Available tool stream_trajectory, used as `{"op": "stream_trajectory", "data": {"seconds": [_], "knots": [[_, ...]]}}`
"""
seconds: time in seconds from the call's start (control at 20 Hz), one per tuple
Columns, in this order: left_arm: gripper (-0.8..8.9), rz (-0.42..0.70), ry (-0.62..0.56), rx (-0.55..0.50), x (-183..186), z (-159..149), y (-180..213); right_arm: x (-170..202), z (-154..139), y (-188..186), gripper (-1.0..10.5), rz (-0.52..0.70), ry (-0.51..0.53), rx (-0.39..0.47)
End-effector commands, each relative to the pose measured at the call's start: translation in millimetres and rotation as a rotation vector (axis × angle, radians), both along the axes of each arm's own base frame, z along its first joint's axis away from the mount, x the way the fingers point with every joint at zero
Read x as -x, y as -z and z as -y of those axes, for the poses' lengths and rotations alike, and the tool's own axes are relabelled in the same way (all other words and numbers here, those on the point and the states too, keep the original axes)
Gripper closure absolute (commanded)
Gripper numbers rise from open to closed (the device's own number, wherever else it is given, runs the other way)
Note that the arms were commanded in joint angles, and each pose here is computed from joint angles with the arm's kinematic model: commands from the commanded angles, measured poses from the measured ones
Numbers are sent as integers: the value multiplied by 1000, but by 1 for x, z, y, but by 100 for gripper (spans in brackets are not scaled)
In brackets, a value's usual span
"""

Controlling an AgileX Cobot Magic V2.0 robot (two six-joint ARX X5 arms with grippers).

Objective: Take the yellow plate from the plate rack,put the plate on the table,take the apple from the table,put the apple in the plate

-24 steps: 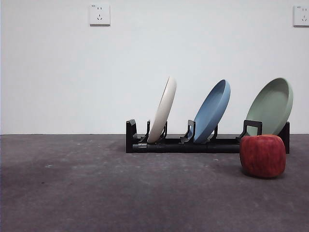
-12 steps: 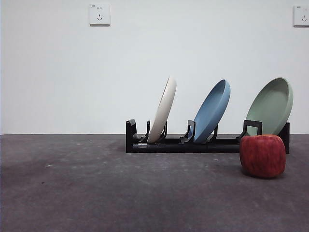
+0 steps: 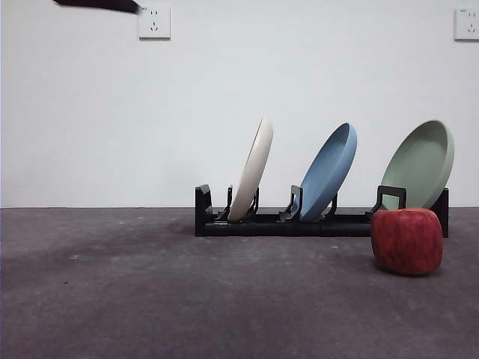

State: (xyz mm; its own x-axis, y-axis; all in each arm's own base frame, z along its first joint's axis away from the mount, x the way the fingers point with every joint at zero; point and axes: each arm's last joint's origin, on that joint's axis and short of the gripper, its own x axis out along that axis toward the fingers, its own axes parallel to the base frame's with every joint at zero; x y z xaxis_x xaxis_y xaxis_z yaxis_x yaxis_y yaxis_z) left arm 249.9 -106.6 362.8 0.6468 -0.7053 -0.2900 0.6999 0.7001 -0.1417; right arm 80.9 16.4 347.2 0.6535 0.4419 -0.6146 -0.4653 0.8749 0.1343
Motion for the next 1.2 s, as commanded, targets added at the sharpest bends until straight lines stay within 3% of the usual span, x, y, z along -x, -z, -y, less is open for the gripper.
{"op": "stream_trajectory", "data": {"seconds": [0.05, 0.55, 1.0, 1.05, 1.2], "knots": [[283, -37, 1, -20, -31, 21, 12, 0, 0, -1, 254, 2, 4, -4], [284, -107, 3, -76, -141, 102, 59, -5, 0, 1, 254, -26, 9, -7], [285, -86, -38, -96, -169, 130, 108, -9, -1, 2, 254, -38, 9, -7], [308, -84, -44, -99, -169, 132, 110, -10, -1, 2, 254, -43, 9, -6], [549, -70, -48, -102, -168, 135, 110, -11, -1, 3, 254, -49, 9, -6]]}}
